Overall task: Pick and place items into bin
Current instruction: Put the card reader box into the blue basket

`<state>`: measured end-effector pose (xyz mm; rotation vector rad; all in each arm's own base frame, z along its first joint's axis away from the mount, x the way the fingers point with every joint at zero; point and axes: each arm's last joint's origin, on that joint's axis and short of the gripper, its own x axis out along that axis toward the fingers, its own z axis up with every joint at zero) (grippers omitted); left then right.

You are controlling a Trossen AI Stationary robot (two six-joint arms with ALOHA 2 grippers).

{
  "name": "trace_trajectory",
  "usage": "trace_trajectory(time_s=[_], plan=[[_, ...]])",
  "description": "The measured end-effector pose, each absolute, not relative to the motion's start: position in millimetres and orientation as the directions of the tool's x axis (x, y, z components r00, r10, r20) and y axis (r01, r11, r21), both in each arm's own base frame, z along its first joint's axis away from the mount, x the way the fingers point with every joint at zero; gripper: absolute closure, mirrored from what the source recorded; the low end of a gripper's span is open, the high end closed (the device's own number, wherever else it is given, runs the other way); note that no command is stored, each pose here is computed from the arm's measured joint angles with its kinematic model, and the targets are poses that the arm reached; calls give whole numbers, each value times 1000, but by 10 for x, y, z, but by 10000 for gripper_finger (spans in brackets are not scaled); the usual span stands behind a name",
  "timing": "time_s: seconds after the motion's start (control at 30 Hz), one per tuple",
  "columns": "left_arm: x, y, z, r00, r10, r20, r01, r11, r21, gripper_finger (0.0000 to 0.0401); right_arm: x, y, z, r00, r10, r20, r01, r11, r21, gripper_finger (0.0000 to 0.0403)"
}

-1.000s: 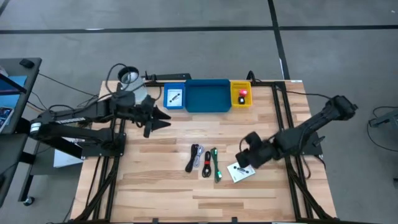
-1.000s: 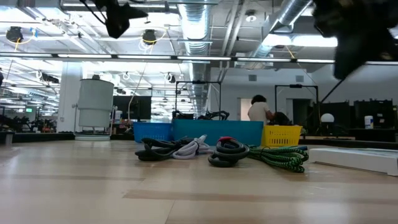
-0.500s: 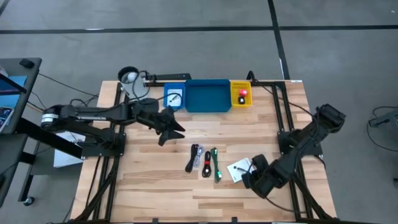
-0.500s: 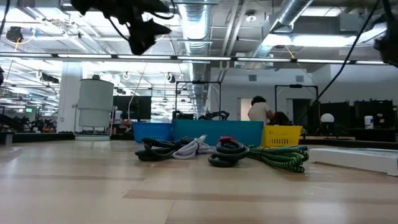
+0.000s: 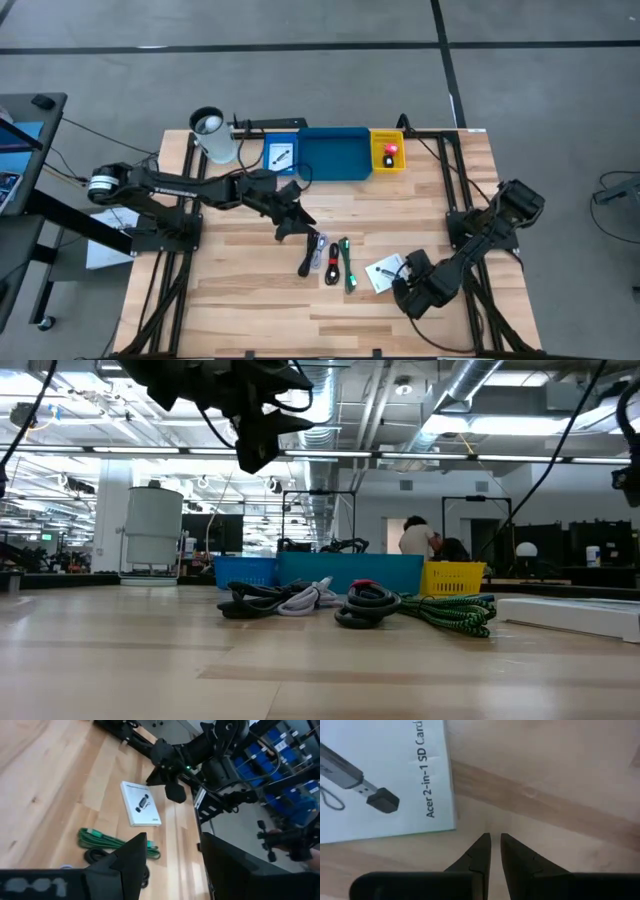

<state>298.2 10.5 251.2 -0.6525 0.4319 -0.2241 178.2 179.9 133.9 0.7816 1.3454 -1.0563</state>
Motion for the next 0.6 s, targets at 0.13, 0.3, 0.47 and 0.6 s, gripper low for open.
trace_trajectory(time_s=[0.13, 0.3, 0.47, 0.6], plan=[[3033, 57, 2462, 883, -349, -314, 70, 759, -648, 224, 1838, 1720, 1331, -109, -157, -982, 906, 390, -163, 365], [3041, 4, 2457, 882, -352, -314, 71, 758, -649, 224, 1902, 1563, 1327, -149, -198, -969, 874, 431, -223, 365], [3044, -25, 2459, 885, -344, -313, 67, 760, -646, 224, 1986, 1422, 1332, -171, -206, -963, 866, 435, -247, 365], [3045, -32, 2459, 889, -331, -315, 57, 764, -642, 224, 2113, 1370, 1323, -128, -127, -984, 823, 539, -177, 365]])
